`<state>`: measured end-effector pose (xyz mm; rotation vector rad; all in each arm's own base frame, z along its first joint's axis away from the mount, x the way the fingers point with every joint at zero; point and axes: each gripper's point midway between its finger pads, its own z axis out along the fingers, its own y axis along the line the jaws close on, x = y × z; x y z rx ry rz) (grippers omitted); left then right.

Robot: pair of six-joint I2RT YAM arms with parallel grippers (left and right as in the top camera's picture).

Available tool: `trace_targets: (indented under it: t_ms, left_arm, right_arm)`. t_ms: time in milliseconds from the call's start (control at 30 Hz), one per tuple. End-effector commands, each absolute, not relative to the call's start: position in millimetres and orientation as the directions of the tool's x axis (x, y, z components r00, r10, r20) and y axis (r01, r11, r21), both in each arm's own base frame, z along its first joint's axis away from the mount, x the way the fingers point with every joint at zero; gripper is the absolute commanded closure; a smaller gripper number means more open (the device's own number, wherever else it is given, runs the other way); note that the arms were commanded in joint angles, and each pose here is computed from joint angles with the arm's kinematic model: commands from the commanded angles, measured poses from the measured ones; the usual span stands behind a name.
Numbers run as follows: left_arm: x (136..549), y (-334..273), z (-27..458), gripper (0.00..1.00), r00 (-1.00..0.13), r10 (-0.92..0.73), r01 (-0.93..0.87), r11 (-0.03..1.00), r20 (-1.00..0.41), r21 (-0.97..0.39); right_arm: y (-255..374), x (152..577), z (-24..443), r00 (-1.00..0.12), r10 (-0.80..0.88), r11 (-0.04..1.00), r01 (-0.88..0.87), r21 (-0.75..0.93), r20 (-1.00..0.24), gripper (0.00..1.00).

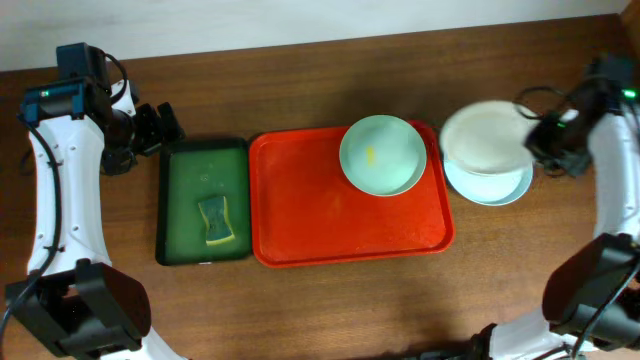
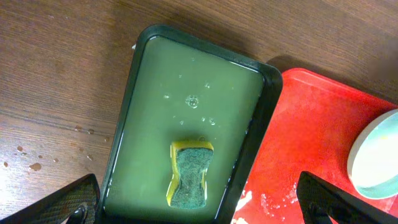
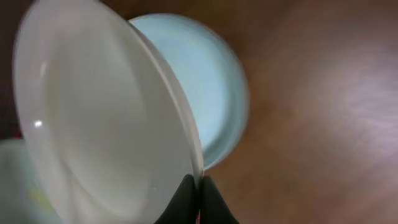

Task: Clean dirty plates on tray and stack at the side
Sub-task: 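Lift the plate with the right gripper and stack it on the right plate, then release the stack and grip the back plate's rim with the right gripper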

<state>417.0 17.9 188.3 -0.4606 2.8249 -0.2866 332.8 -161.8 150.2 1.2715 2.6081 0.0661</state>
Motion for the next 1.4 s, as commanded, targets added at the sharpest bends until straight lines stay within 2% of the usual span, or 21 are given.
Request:
trace_targets:
  t_ms: [0,200,400,433,467,533,567,600,667,767,900,1067,1167,1300,1367]
  left_arm:
    - [419.1,16.5,200.1,0.01,-0.911,-0.323,-0.261,0.933,-0.258,-0.246]
    - [419.1,16.5,200.1,0.01,-0.911,-0.323,-0.261,0.933,-0.258,-0.246]
    - [419.1,16.5,200.1,0.01,-0.911,-0.323,-0.261,0.933,-0.258,-0.246]
    - [419.1,16.5,200.1,0.01,-0.911,-0.323,-0.261,0.933,-0.258,-0.246]
    - [419.1,16.5,200.1,0.01,-0.911,-0.323,-0.261,0.933,-0.258,-0.246]
    - [419.1,16.5,200.1,0.01,-0.911,-0.323,-0.261,0.933,-0.258,-0.246]
    - [419.1,16.5,200.1,0.01,-0.911,-0.323,-0.261,0.933,-0.258,-0.246]
    - [419.1,16.5,200.1,0.01,-0.911,-0.323,-0.261,0.933,-0.258,-0.246]
    - [419.1,16.5,200.1,0.01,-0.911,-0.323,-0.261,0.933,-0.258,-0.246]
    - [419.1,16.5,200.1,0.01,-0.911,-0.323,-0.261,0.933,-0.258,-0.246]
    - [419.1,16.5,200.1,0.01,-0.911,-0.323,-0.261,0.933,-0.258,-0.246]
    - [419.1,16.5,200.1,0.01,-0.911,-0.323,-0.261,0.933,-0.258,-0.246]
    - [419.1,16.5,200.1,0.01,-0.911,-0.323,-0.261,0.933,-0.258,-0.246]
    - [419.1,16.5,200.1,0.01,-0.911,-0.323,-0.261,0.933,-0.258,-0.246]
    - [419.1,16.5,200.1,0.01,-0.911,-0.323,-0.261,0.933,-0.258,-0.246]
  right_arm:
    - [-198.9,306.3,151.0,-0.526,0.823,0.553,0.828,0.089,-0.215,0.96]
    - [-194.3,296.8,113.7,-0.531,0.828,0.549,0.833,0.068,-0.18,0.96]
    - [-164.7,319.7,91.7,-0.585,0.792,0.609,0.778,0.154,-0.175,0.95]
    - [-160.7,322.9,92.0,-0.595,0.783,0.62,0.769,0.156,-0.18,0.89]
    - [-156.2,325.6,92.1,-0.607,0.774,0.632,0.759,0.156,-0.181,0.76]
    - [-150.4,326.7,91.5,-0.621,0.764,0.645,0.749,0.152,-0.177,0.4]
    - [-147.5,325.4,90.9,-0.639,0.75,0.661,0.736,0.145,-0.17,0.34]
    - [-142.3,324.3,90.2,-0.678,0.717,0.697,0.704,0.138,-0.163,0.32]
    - [-128.7,327.7,89.9,-0.729,0.667,0.745,0.653,0.135,-0.157,0.33]
    - [-92.4,343.0,90.5,-0.799,0.577,0.817,0.56,0.138,-0.17,0.39]
    - [-32.4,365.7,91.3,-0.879,0.426,0.904,0.402,0.147,-0.216,0.39]
    - [10.0,376.8,73.9,-0.916,0.344,0.937,0.32,0.144,-0.208,0.41]
    - [15.0,381.3,58.4,-0.919,0.341,0.937,0.315,0.148,-0.201,0.47]
    - [15.6,380.8,38.0,-0.924,0.341,0.937,0.319,0.143,-0.176,0.68]
    - [15.9,382.4,29.7,-0.925,0.341,0.937,0.32,0.141,-0.167,0.69]
